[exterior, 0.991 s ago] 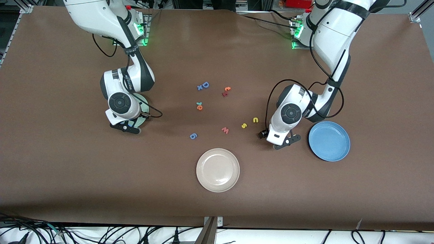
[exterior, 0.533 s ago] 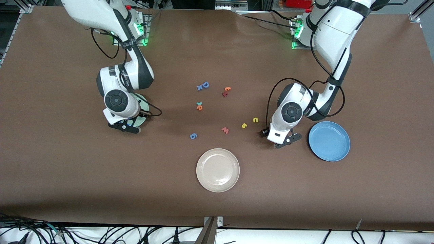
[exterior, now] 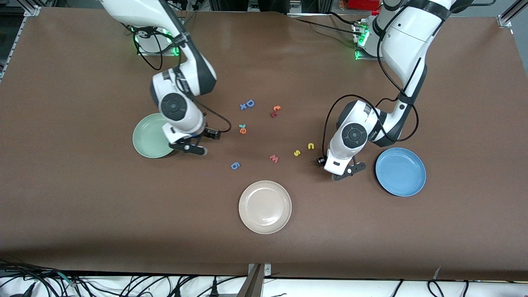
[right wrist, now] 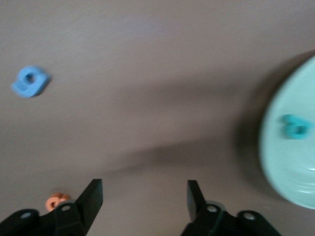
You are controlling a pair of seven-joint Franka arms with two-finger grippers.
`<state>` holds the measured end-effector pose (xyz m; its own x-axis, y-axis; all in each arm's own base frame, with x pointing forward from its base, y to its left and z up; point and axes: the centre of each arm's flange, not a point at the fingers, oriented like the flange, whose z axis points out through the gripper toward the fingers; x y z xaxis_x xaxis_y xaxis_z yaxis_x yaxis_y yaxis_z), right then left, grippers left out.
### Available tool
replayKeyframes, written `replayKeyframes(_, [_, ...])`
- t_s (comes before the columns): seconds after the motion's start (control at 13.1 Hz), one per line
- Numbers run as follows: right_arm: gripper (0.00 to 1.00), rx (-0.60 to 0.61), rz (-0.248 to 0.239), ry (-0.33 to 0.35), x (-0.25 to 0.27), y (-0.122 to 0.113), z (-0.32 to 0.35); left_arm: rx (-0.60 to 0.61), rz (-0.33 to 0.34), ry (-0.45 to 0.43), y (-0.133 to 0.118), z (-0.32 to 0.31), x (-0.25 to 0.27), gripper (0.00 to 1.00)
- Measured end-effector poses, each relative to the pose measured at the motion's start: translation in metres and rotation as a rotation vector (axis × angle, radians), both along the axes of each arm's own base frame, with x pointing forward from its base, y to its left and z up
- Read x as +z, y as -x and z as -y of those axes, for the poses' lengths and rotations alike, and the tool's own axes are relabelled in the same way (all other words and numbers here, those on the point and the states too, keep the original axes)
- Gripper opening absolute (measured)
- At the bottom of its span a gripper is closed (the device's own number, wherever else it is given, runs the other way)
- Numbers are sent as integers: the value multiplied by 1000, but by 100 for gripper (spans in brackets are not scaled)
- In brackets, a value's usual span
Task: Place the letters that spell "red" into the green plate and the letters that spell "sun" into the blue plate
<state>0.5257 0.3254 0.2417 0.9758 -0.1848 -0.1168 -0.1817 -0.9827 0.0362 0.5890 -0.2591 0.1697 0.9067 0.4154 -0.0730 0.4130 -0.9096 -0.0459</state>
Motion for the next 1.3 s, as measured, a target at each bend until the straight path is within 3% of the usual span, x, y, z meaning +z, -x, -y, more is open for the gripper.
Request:
replayKeyframes(0.08, [77, 35, 16, -4, -12, 12, -23, 2, 0, 0, 0, 0, 0, 63])
replayKeyframes(0.15, [76, 53, 31, -8, -22, 25, -47, 1, 7, 5, 0, 2, 2, 56])
replayKeyframes(0.3, [74, 9, 64, -16, -29, 38, -83, -3, 11, 9, 0, 6, 3, 31])
replayKeyframes(0.76, [65, 0, 97, -29, -50, 48, -117, -22, 14, 8, -2, 2, 5, 27])
replayKeyframes(0.91, [61, -1, 91, -21, -58, 49, -115, -84, 25, 8, -10, -13, 14, 27])
replayKeyframes(0.99, [52, -1, 89, -18, -61, 49, -114, -122, 32, 8, -18, -27, 25, 27])
replayKeyframes(1.07, [52, -1, 87, -15, -63, 49, -114, -160, 38, 8, -24, -42, 38, 27])
replayKeyframes(1.14, [46, -1, 86, -14, -65, 49, -114, -204, 43, 4, -31, -58, 51, 27])
replayKeyframes(1.3, [45, -1, 85, -13, -66, 49, -114, -305, 51, -18, -43, -98, 69, 27])
